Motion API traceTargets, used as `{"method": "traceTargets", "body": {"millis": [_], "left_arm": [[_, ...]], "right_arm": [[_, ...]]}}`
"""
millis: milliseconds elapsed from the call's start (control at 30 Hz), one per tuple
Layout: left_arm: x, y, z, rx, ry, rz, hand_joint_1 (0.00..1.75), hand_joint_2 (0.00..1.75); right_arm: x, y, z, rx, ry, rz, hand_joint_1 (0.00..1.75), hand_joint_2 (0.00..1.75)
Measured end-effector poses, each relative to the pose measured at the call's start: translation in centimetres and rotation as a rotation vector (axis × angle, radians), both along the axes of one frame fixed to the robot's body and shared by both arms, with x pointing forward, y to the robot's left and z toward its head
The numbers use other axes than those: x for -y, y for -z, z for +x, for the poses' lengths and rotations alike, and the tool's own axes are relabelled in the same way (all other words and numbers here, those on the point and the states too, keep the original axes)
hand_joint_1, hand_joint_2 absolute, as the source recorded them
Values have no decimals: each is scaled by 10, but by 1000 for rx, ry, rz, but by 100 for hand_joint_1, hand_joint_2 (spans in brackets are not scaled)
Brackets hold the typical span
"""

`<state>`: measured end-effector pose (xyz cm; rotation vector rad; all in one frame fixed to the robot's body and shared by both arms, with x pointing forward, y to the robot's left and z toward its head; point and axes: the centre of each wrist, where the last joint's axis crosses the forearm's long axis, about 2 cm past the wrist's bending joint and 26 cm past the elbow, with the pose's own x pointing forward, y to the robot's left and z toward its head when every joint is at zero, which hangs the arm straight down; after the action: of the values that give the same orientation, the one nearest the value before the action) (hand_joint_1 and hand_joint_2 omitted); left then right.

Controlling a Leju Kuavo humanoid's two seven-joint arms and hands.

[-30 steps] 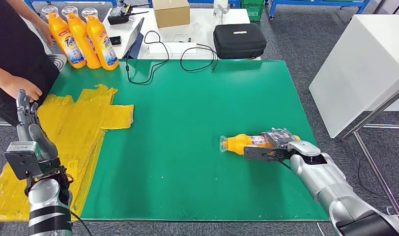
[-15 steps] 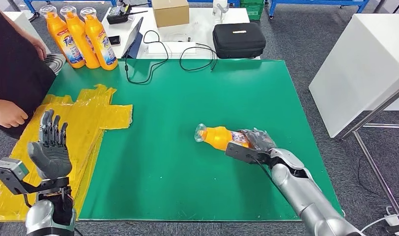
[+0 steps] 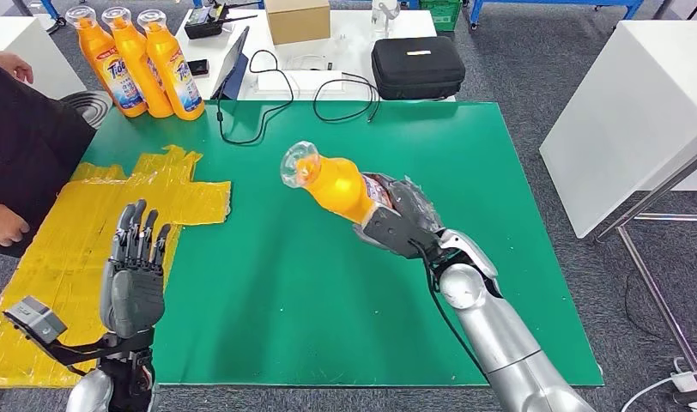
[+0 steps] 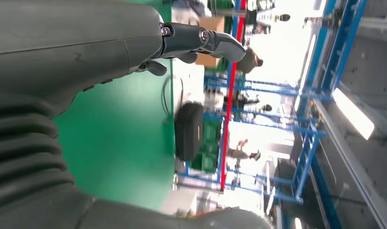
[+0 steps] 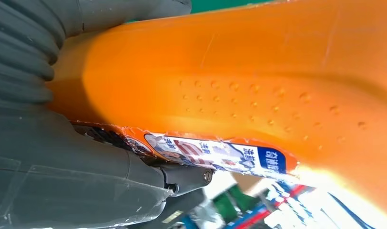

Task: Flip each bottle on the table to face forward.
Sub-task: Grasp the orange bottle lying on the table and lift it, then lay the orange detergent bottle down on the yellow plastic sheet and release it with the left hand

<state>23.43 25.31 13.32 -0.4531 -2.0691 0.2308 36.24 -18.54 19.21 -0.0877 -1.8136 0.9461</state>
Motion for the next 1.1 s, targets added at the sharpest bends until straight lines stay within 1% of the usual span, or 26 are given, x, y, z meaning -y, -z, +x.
{"method": "traceTargets", "body": {"millis": [167, 300, 400, 567, 700, 1000, 1100], "left_arm": [[19, -6, 3, 10, 38, -15, 0, 175], [31, -12, 6, 17, 50, -13, 0, 175], [36, -14, 7, 20, 54, -8, 0, 175], [43, -21, 13, 39, 60, -4, 0, 175], [48, -27, 17, 50, 67, -4, 0, 175], [53, -34, 23, 71, 80, -13, 0, 175], [55, -35, 23, 71, 92, -24, 0, 175]], "right_arm": [[-38, -25, 1, 22, -48, 92, 175, 175], [-60, -33, -4, 33, -71, 138, 175, 175], [-70, -31, -10, 32, -83, 161, 175, 175], [-85, -20, -21, 3, -109, 191, 175, 175], [-98, -16, -25, -23, -122, 207, 175, 175], [-143, -4, -41, -97, -197, 199, 175, 175], [-156, -4, -45, -110, -217, 199, 175, 175]]}}
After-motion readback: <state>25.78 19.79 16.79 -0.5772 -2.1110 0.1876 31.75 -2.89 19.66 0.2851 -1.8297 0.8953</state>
